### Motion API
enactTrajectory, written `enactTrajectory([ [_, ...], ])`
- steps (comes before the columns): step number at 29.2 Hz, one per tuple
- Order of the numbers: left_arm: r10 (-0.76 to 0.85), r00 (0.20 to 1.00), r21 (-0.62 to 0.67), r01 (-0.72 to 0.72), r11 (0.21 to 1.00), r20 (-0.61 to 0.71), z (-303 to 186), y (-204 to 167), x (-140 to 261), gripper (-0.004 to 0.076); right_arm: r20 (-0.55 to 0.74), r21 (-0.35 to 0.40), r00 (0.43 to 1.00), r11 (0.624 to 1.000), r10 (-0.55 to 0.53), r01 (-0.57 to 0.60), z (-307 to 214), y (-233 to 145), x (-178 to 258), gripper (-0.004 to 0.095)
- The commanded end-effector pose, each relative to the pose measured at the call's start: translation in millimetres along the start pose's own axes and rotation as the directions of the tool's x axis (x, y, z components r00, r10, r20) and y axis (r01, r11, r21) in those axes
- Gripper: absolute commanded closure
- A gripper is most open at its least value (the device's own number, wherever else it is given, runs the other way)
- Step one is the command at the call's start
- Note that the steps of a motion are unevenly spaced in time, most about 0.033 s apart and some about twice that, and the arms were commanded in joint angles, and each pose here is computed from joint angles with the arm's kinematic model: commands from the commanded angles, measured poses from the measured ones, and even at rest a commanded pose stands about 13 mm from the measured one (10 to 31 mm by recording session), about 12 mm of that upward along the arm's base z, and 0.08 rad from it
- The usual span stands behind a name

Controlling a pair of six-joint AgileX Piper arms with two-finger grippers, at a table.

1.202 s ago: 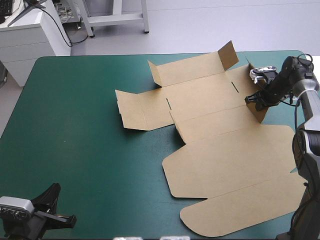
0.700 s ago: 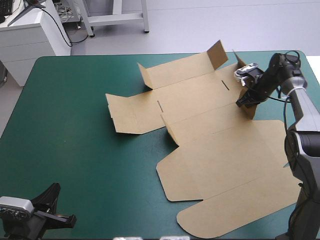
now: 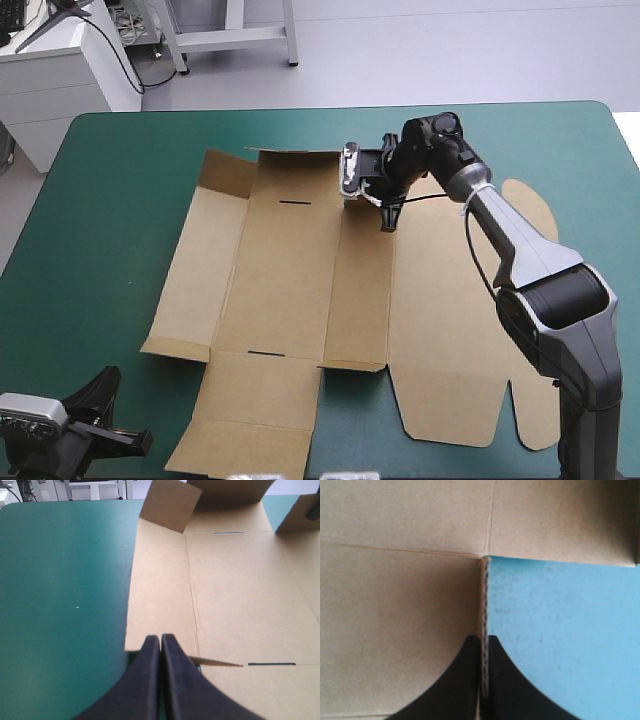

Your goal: Fold the box

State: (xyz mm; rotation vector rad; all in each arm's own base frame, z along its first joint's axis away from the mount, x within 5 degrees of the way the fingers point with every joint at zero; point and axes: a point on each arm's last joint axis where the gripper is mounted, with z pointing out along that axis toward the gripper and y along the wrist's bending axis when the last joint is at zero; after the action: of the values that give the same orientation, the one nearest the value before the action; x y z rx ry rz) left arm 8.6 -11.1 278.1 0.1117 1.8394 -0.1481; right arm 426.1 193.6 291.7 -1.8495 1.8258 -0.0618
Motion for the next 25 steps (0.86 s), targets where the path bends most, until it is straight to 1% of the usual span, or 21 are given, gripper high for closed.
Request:
enactTrajectory([
  [1, -0.011, 0.995, 0.014, 0.009, 1.000, 0.103, -5.9, -1.4, -12.2, 0.0732, 0.119, 0.139, 0.991, 0.989, -0.061, 0.044, -25.7, -3.9, -34.8, 0.0928],
  [7, -0.011, 0.995, 0.014, 0.009, 1.000, 0.103, -5.9, -1.4, -12.2, 0.0732, 0.139, 0.102, 0.988, 0.993, -0.072, 0.058, -4.5, 5.1, -48.1, 0.0927],
  [10, -0.011, 0.995, 0.014, 0.009, 1.000, 0.103, -5.9, -1.4, -12.2, 0.0732, 0.159, 0.109, 0.985, 0.993, -0.064, 0.046, 7.1, 3.8, -48.7, 0.0927],
  [11, -0.011, 0.995, 0.014, 0.009, 1.000, 0.103, -5.9, -1.4, -12.2, 0.0732, 0.164, 0.120, 0.984, 0.992, -0.062, 0.042, 8.0, 2.7, -49.0, 0.0927],
  [14, -0.011, 0.995, 0.014, 0.009, 1.000, 0.103, -5.9, -1.4, -12.2, 0.0732, 0.193, 0.120, 0.980, 0.993, -0.043, 0.020, 8.6, 2.4, -51.4, 0.0924],
  [16, -0.011, 0.995, 0.014, 0.009, 1.000, 0.103, -5.9, -1.4, -12.2, 0.0732, 0.217, 0.116, 0.976, 0.993, -0.028, 0.003, 7.3, 2.6, -53.4, 0.0906],
  [17, -0.011, 0.995, 0.014, 0.009, 1.000, 0.103, -5.9, -1.4, -12.2, 0.0732, 0.225, 0.115, 0.974, 0.993, -0.023, -0.003, 7.2, 2.6, -54.0, 0.0876],
  [18, -0.011, 0.995, 0.014, 0.009, 1.000, 0.103, -5.9, -1.4, -12.2, 0.0732, 0.230, 0.112, 0.973, 0.994, -0.018, -0.008, 7.1, 2.7, -54.5, 0.0841],
  [19, -0.011, 0.995, 0.014, 0.009, 1.000, 0.103, -5.9, -1.4, -12.2, 0.0732, 0.234, 0.110, 0.972, 0.994, -0.016, -0.011, 7.0, 2.8, -54.8, 0.0782],
  [21, -0.011, 0.995, 0.014, 0.009, 1.000, 0.103, -5.9, -1.4, -12.2, 0.0732, 0.235, 0.106, 0.972, 0.994, -0.014, -0.011, 7.1, 3.2, -54.9, 0.0631],
  [25, -0.011, 0.995, 0.014, 0.009, 1.000, 0.103, -5.9, -1.4, -12.2, 0.0732, 0.235, 0.109, 0.972, 0.994, -0.014, -0.012, 7.0, 2.9, -55.0, 0.0200],
])
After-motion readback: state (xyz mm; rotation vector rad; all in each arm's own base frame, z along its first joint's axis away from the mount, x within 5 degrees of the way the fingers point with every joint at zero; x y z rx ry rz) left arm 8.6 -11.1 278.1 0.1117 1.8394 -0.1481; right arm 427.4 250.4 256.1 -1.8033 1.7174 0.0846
